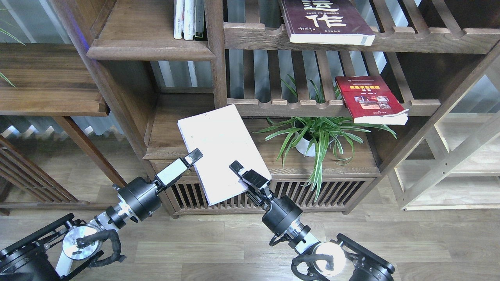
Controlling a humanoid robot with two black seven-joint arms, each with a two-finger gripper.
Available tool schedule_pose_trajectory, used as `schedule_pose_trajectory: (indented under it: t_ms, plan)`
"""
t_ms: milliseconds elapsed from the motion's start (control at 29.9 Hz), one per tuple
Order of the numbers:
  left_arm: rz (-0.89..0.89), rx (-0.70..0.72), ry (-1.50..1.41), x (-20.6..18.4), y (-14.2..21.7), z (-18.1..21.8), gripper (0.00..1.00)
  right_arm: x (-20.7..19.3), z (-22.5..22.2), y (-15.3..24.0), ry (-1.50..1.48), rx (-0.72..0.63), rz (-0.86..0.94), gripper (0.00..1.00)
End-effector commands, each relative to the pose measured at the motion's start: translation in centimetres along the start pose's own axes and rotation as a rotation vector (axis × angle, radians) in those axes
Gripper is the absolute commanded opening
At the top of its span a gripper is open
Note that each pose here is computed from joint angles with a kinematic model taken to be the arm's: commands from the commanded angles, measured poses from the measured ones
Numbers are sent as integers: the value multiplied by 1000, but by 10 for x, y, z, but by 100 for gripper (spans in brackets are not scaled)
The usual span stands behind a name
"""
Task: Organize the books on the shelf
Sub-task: 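Bring the left gripper to the white book's edge and grasp it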
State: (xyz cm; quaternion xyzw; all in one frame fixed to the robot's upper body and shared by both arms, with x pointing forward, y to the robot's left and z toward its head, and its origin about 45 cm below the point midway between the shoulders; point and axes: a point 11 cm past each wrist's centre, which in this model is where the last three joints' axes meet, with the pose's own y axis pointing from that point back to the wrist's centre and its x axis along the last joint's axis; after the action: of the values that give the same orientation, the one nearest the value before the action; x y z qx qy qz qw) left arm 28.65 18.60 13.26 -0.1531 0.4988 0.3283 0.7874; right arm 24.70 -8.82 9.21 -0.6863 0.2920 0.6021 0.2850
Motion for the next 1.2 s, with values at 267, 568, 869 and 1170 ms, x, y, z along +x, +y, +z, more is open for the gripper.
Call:
schedule_pose_trajectory:
  t_ms: [267, 568, 869, 1170]
  plan:
    - [14, 22, -11, 3, 5, 1, 81, -4, 6, -4, 25, -36, -15, 3]
    - [8, 54, -10, 2, 3, -3, 80, -7, 12, -7, 32, -67, -25, 3]
    - [-2, 42, -6, -1, 0, -1, 68, -8, 14, -8, 33, -75, -27, 3]
    - [6, 52, -8, 2, 1, -3, 52, -9, 15, -9, 34, -80, -29, 3]
